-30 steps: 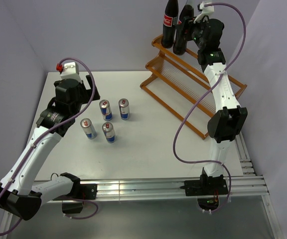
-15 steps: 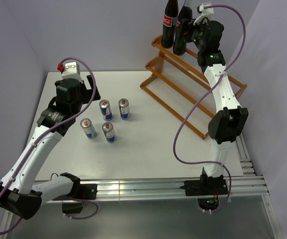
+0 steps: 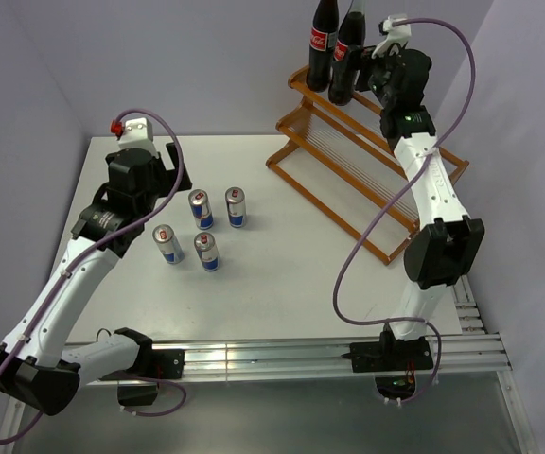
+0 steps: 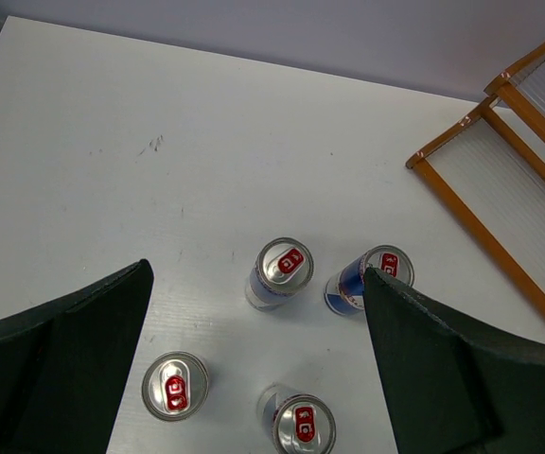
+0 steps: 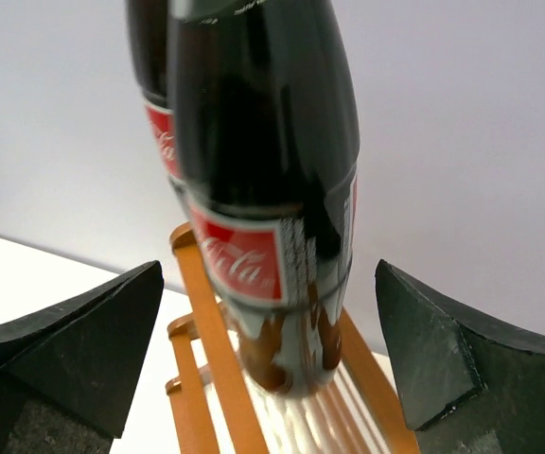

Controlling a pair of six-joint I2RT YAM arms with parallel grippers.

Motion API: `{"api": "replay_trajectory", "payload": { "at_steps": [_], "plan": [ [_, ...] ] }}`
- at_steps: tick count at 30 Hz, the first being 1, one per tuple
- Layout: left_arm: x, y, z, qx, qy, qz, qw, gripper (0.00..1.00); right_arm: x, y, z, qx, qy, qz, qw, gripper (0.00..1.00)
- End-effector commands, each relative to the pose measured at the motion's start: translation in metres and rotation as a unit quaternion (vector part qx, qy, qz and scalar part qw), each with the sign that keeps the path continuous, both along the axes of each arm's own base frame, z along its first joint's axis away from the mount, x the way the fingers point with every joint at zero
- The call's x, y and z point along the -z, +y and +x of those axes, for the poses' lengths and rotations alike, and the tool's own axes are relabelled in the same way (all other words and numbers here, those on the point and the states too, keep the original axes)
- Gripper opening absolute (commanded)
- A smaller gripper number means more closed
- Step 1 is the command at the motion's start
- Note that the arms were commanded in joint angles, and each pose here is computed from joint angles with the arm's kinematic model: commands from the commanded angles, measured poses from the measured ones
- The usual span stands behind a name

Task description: Place and organize the beverage onto the shelf

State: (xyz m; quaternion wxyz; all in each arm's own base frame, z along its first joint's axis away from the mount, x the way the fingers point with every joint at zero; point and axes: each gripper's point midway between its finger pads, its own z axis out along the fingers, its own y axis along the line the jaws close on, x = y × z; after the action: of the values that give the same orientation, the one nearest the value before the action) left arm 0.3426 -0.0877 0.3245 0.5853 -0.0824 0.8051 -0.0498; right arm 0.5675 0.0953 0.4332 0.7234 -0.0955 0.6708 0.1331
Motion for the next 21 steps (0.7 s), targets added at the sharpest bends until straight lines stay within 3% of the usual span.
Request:
{"api": "replay_trajectory", "payload": {
  "at_steps": [1,7,11,21],
  "plan": [
    [-0.010,0.000,0.004,-0.001,-0.010,0.001,1.000,1.00,-0.049,-0.006,-0.032,0.003,-0.063,-0.001,0.998,1.00],
    [-0.002,-0.002,0.011,-0.006,0.008,0.001,1.000,0.99,-0.050,-0.022,-0.063,0.041,-0.054,0.010,0.998,1.00],
    [0.002,-0.007,0.013,-0.004,0.014,-0.010,1.000,1.00,-0.055,-0.030,-0.106,0.056,-0.033,0.024,0.998,1.00],
    [0.036,-0.030,0.024,0.009,0.085,-0.035,0.996,0.99,0.044,-0.018,-0.219,0.025,0.125,0.077,0.989,1.00]
  ]
}}
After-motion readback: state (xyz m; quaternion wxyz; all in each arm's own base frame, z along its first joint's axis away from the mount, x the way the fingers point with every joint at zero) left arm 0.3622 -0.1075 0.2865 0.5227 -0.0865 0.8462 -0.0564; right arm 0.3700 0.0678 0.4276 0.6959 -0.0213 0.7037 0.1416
